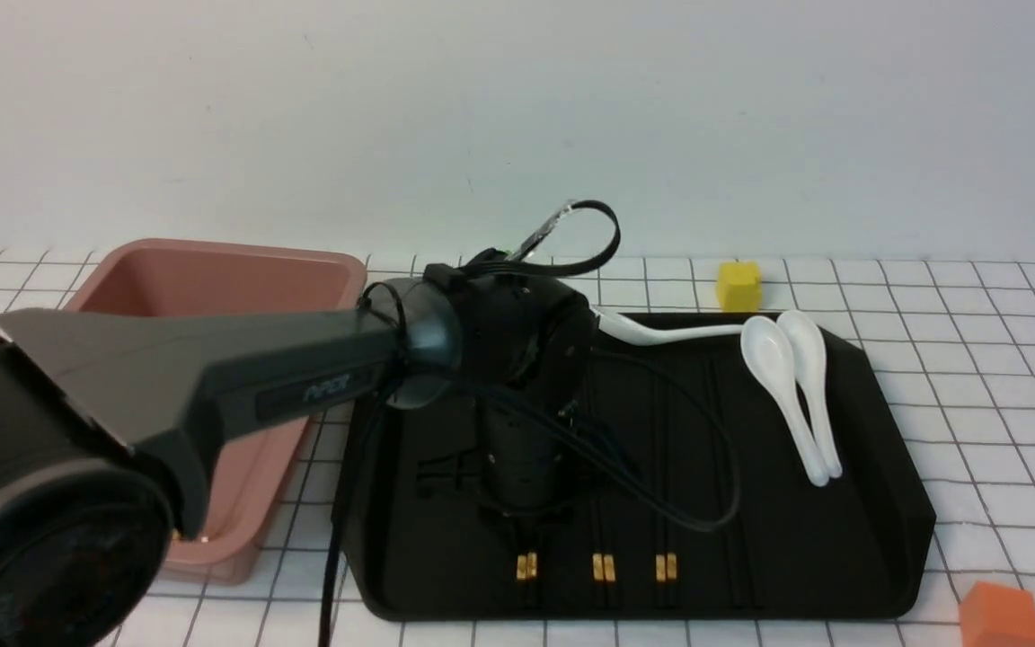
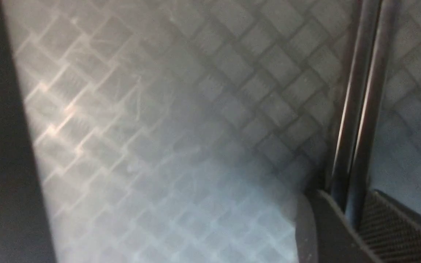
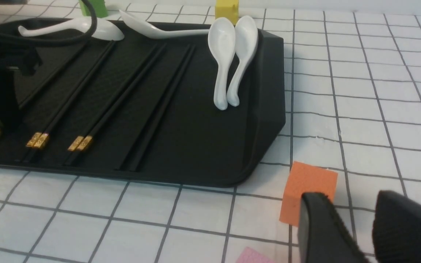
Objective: On white black tablecloth take chopsticks from black tray and put them in box.
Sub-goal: 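Reach over to the black tray and grasp a pair of chopsticks with the left gripper, then place the chopsticks into the pink bin with the left gripper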
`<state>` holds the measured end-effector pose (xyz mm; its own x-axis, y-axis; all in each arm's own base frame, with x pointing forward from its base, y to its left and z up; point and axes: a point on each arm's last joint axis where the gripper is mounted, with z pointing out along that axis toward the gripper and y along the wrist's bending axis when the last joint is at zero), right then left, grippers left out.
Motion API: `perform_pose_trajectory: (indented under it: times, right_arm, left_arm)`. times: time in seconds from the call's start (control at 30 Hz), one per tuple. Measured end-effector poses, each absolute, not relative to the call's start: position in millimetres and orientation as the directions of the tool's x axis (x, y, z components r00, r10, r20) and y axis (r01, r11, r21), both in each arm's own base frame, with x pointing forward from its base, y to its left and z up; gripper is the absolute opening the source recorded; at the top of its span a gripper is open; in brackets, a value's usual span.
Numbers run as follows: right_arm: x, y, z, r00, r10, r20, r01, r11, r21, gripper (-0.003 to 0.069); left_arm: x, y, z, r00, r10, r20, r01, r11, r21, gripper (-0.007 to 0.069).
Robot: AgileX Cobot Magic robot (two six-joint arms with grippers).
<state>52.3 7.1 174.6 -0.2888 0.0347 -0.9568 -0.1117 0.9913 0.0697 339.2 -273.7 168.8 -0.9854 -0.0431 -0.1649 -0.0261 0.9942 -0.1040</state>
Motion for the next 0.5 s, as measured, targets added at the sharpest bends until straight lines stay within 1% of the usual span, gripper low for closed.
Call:
perform_pose_trajectory:
  times: [0.03, 0.13, 0.17, 0.23, 0.3, 0.33, 0.37, 0.4, 0.5]
  right_arm:
    - [52.3, 7.1, 174.6, -0.289, 0.035, -0.957, -0.112, 0.991, 0.070, 0.0240]
    - [52.3, 7.1, 174.6, -0.289, 0.035, -0.957, -0.112, 0.991, 0.070, 0.0240]
    - [52.3, 7.1, 174.6, -0.289, 0.035, -0.957, -0.112, 0.991, 0.070, 0.0240]
    - [52.3, 7.1, 174.6, -0.289, 0.035, -0.957, -0.112, 0.991, 0.070, 0.0240]
    - [52.3, 7.1, 174.6, -0.289, 0.035, -0.957, -0.112, 0.991, 0.070, 0.0240]
    - [52.3, 7.1, 174.6, -0.289, 0.035, -0.957, -0.112, 0.991, 0.070, 0.0240]
    - [52.3, 7.1, 174.6, -0.289, 0.035, -0.957, -0.112, 0.991, 0.070, 0.0240]
    - [52.3, 7.1, 174.6, -0.289, 0.035, -0.957, -0.112, 0.991, 0.070, 0.0240]
    - [52.3, 7.1, 174.6, -0.289, 0.035, -0.957, -0.112, 0.991, 0.070, 0.0240]
  left_arm:
    - [336.1, -271.9, 180.5, -0.985, -0.051, -0.167, -0.032, 0.993, -0.116, 0.0120]
    - [324.6, -259.2, 242.5, -0.970, -0.051, -0.237, -0.008, 0.984, -0.181, 0.0120]
    - [320.5, -250.2, 265.1, -0.960, -0.048, -0.275, 0.006, 0.981, -0.192, 0.0120]
    - [312.2, -228.4, 304.1, -0.947, -0.049, -0.317, 0.017, 0.979, -0.202, 0.0120]
    - [306.7, -194.1, 336.6, -0.932, -0.069, -0.355, -0.002, 0.983, -0.186, 0.0120]
    - [305.9, -175.6, 348.1, -0.925, -0.092, -0.368, -0.030, 0.985, -0.172, 0.0120]
    - [307.3, -169.3, 349.6, -0.926, -0.096, -0.365, -0.036, 0.985, -0.167, 0.0120]
    - [308.0, -145.5, 357.2, -0.913, -0.135, -0.385, -0.085, 0.986, -0.144, 0.0120]
    - [314.5, -109.1, 349.3, -0.902, -0.201, -0.383, -0.173, 0.979, -0.105, 0.0120]
